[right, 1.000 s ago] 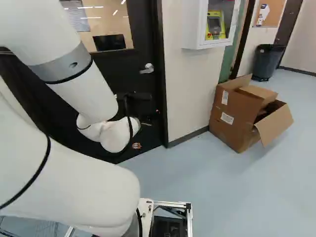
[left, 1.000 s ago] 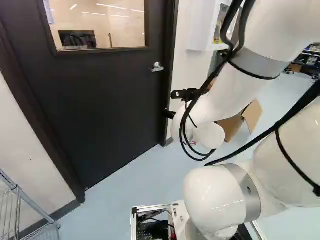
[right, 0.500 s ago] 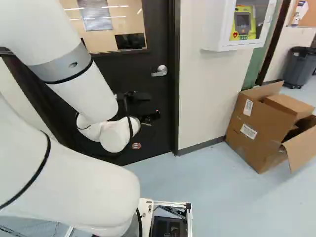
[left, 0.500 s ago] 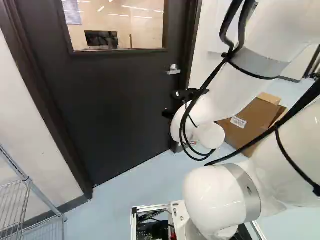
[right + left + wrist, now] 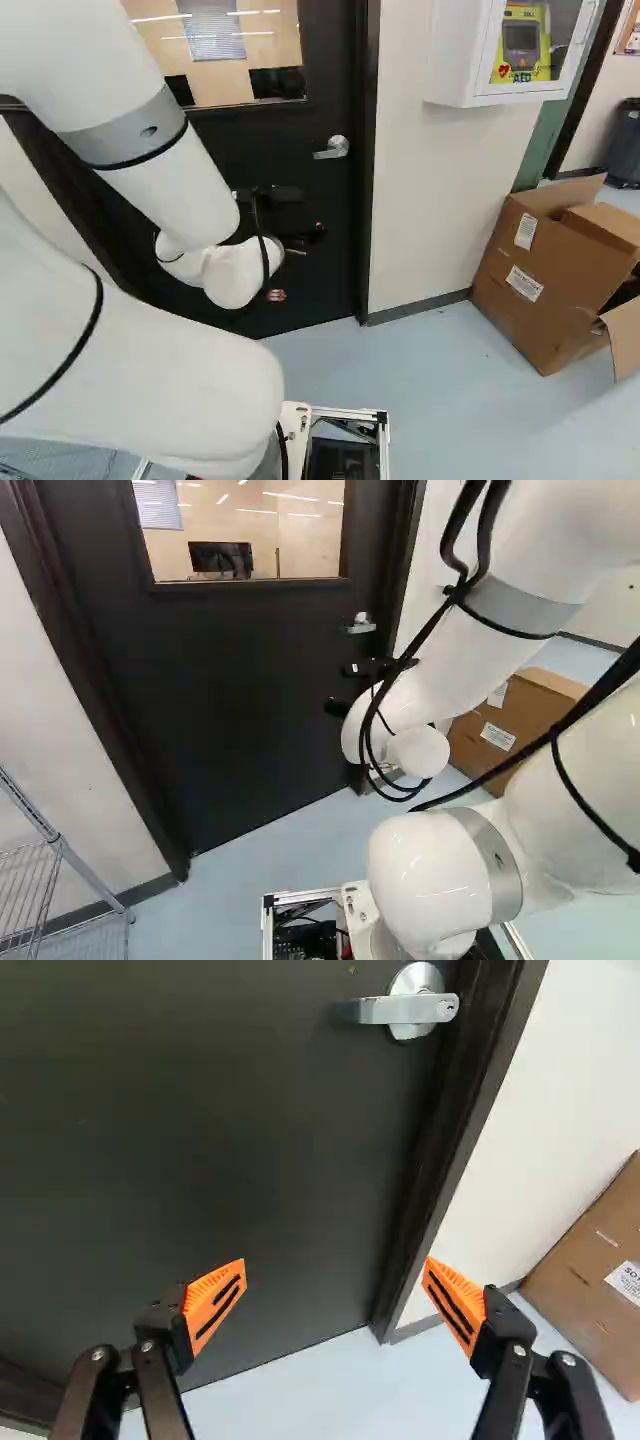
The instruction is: Open the door and move inside
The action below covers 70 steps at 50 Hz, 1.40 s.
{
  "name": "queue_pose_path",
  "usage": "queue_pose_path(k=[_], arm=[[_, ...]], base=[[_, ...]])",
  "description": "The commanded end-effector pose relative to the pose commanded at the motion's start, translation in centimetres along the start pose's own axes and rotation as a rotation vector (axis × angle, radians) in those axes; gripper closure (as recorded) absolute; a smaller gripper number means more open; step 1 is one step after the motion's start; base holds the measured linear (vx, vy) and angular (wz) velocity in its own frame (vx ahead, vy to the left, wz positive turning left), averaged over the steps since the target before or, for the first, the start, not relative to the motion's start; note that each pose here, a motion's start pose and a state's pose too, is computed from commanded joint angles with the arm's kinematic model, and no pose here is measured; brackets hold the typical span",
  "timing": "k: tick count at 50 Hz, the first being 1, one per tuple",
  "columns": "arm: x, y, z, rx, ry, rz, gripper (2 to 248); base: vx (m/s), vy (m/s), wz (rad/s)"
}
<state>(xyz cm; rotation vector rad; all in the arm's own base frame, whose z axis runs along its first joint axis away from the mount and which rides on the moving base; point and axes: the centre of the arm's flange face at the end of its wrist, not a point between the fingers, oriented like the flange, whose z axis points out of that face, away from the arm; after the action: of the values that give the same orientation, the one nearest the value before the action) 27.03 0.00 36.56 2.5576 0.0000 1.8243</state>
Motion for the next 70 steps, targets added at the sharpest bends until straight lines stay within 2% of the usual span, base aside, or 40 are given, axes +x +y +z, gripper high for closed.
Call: queue_pose_path(k=[26,70], arm=[[0.2,0.0,0.1,0.000,0.004,0.000,3],[6.2,0.5,3.6,-0.014,0.106,0.004,3]], base=[[-0.001,0.000,0.000],[0.000,0.000,0.000]])
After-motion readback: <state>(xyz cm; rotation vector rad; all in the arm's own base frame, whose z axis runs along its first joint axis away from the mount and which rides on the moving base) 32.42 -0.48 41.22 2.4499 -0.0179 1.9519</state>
